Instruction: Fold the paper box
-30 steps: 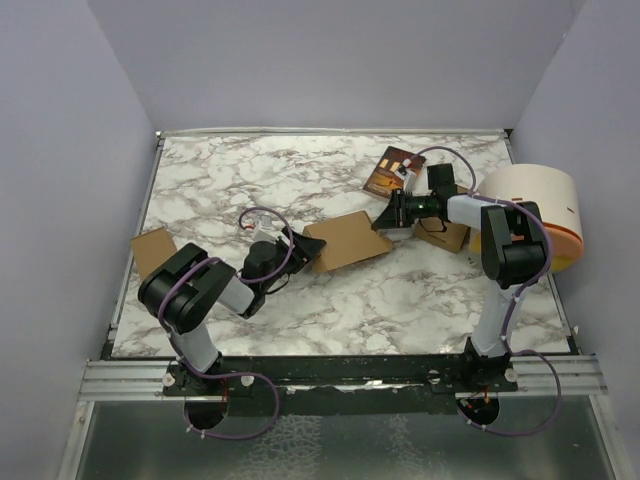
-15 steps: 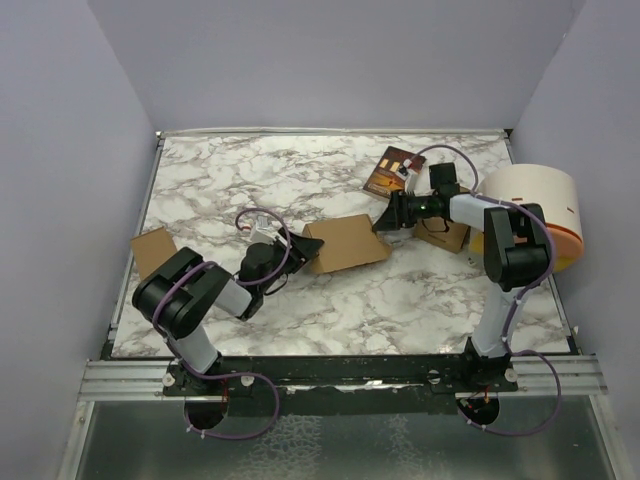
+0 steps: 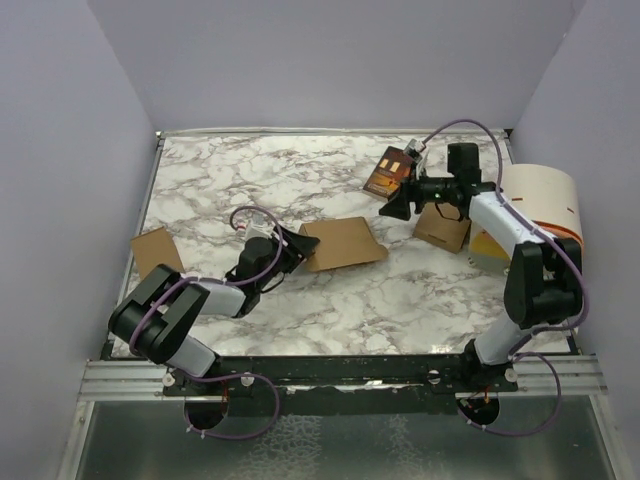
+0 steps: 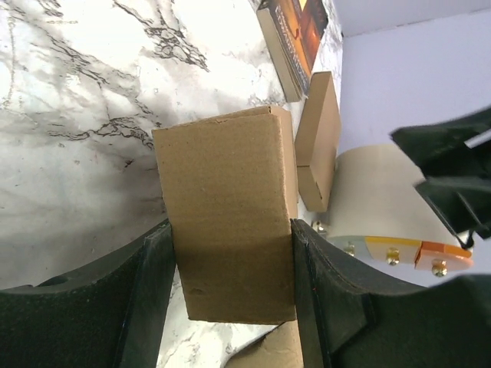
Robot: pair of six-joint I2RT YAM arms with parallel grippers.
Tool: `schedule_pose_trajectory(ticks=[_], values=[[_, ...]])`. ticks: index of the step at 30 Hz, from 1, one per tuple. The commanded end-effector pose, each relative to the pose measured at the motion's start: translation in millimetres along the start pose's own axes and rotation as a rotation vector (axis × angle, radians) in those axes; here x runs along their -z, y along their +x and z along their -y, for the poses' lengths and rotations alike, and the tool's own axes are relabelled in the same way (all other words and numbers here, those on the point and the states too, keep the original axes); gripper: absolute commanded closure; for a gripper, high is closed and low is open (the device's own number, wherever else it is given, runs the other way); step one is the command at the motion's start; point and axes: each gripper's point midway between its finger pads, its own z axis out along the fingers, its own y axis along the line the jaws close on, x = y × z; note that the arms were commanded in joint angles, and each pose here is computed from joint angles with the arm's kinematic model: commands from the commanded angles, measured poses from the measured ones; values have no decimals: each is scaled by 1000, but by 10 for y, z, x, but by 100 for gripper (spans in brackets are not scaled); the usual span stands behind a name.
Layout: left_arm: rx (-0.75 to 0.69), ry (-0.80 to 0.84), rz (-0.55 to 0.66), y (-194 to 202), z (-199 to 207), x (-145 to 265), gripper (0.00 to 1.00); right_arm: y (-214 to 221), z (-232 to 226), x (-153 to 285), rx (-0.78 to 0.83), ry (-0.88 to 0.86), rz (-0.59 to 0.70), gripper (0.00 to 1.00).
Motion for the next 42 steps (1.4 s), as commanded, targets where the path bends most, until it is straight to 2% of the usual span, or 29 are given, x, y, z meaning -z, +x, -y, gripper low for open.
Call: schedule_pose_trajectory(ticks=[1, 5, 7, 8, 11, 18, 30, 38, 42], values=[[64, -61, 7, -97, 29, 14, 57, -283, -426, 182, 264, -112, 85, 35], [103, -170, 8, -156, -36, 76, 58, -240, -843, 184, 509, -218, 129, 18], [117, -210, 19, -217, -6, 124, 59, -145, -1013, 155, 655, -253, 149, 4], [125, -226, 24, -245, 6, 143, 60, -95, -1082, 141, 730, -267, 165, 0], [150, -248, 30, -303, 59, 196, 60, 60, -1228, 75, 925, -298, 190, 0], [226, -248, 6, -329, 189, 238, 60, 109, -1156, -300, 1080, -153, 92, 0], [333, -228, -26, -292, 330, 254, 60, 335, -1048, -816, 1220, 60, 9, 0], [366, -204, -49, -255, 377, 250, 60, 421, -972, -985, 1270, 141, -17, 5], [380, -184, -63, -235, 410, 249, 60, 436, -929, -1027, 1291, 171, -27, 12]])
